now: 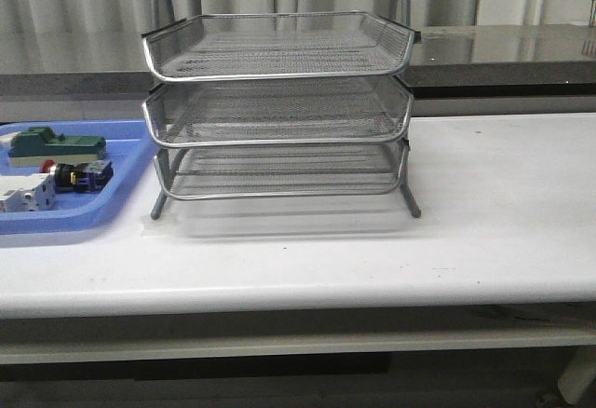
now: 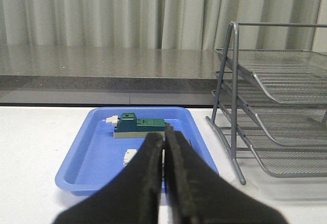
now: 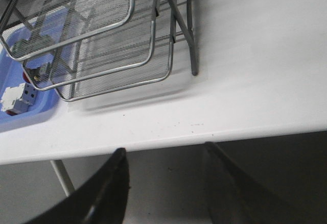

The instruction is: Place button on rack with both arms

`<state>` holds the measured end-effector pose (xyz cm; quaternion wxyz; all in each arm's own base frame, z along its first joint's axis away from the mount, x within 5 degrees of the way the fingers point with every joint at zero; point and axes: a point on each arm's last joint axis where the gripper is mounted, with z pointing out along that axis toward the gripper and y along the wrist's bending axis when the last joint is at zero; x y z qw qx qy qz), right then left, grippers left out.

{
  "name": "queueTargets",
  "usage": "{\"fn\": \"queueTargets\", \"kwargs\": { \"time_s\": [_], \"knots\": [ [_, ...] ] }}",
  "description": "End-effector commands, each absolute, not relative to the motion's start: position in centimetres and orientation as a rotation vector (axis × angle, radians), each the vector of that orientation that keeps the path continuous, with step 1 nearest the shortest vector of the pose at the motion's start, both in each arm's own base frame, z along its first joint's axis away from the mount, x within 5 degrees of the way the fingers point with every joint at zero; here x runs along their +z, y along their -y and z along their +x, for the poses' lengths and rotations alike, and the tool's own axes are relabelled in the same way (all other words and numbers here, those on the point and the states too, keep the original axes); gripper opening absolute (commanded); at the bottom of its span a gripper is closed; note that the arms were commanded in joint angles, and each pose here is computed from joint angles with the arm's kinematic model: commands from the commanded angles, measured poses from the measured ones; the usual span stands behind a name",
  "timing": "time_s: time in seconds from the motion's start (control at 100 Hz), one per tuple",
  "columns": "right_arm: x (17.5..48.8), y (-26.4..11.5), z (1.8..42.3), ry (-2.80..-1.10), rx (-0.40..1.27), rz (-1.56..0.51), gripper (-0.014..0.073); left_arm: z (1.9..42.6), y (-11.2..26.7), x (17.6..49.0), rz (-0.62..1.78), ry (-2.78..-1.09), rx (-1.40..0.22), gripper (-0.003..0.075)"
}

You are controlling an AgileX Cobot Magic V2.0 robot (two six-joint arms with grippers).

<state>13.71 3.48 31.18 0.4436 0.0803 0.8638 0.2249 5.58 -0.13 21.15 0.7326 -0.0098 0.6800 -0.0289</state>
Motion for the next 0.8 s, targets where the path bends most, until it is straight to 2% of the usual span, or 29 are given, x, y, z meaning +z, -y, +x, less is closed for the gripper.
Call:
{"fn": "queueTargets", "kwargs": {
  "time_s": [0.0,0.36,0.79],
  "knots": [
    [32.6,-3.6,15.0,-2.047,0.609,0.249,0.0405,5.5,0.2,20.5,-0.015,-1.433,-0.084,0.0004],
    [29.3,-5.7,20.9,-2.112,0.84,0.214,0.0405,5.5,0.2,20.5,-0.015,-1.433,-0.084,0.0004],
    [24.3,-7.4,28.4,-2.172,1.009,0.231,0.0404,5.5,0.2,20.5,-0.015,-1.433,-0.084,0.0004]
  ]
}}
